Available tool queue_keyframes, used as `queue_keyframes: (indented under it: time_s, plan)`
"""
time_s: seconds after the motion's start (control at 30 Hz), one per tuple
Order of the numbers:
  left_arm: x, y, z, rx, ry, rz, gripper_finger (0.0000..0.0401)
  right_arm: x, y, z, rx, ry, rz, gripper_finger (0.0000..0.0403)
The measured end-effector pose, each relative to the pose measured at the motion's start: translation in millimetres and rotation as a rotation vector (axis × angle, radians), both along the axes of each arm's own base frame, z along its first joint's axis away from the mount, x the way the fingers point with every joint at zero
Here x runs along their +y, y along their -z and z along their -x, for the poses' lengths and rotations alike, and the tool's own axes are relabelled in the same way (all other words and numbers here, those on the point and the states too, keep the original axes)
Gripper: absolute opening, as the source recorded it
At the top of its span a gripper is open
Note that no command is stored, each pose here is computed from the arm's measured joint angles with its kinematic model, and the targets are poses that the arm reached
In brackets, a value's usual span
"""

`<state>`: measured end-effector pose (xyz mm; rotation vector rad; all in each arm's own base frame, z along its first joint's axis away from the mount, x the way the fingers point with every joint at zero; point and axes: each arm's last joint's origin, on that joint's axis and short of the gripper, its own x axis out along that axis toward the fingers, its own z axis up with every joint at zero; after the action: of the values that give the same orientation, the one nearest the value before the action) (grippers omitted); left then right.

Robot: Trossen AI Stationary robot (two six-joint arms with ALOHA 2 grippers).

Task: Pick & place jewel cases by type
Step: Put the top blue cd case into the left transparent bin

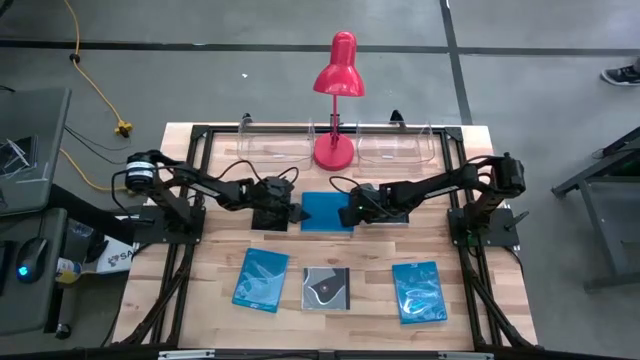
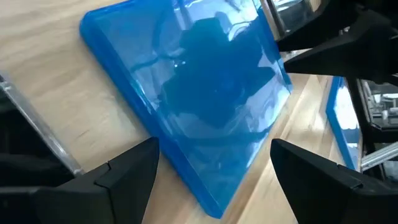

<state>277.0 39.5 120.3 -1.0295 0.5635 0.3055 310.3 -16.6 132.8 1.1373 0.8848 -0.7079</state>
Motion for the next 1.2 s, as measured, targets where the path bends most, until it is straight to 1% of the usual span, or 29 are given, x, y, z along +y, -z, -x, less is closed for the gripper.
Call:
queue_keyframes:
  time_s: [0.2,0.37,0.63,0.9,1.2]
  plan:
    - [1.3,-0.5,-13.3,-0.006,0.024,0.011,0.0305,0.1,-0.2,-1.1,-0.011,-0.003,-0.003,0.0203]
    - [2.3,-0.5,-20.0,0.023,0.034,0.009,0.0305,0.2,-0.2,-1.3,-0.016,-0.006,-0.004,0.0203]
    - [2.3,1.0,-19.5,0.069,0.045,-0.002,0.0305,0.3,-0.1,-1.3,-0.016,-0.013,-0.002,0.0203]
    - [2.9,2.4,-18.4,0.09,0.021,-0.019,0.0305,0.2,-0.1,-0.8,-0.006,-0.012,0.003,0.0203]
    - [2.9,4.1,-16.7,0.107,0.019,-0.026,0.0305,0.1,-1.6,-5.8,-0.075,-0.025,0.015,0.0203]
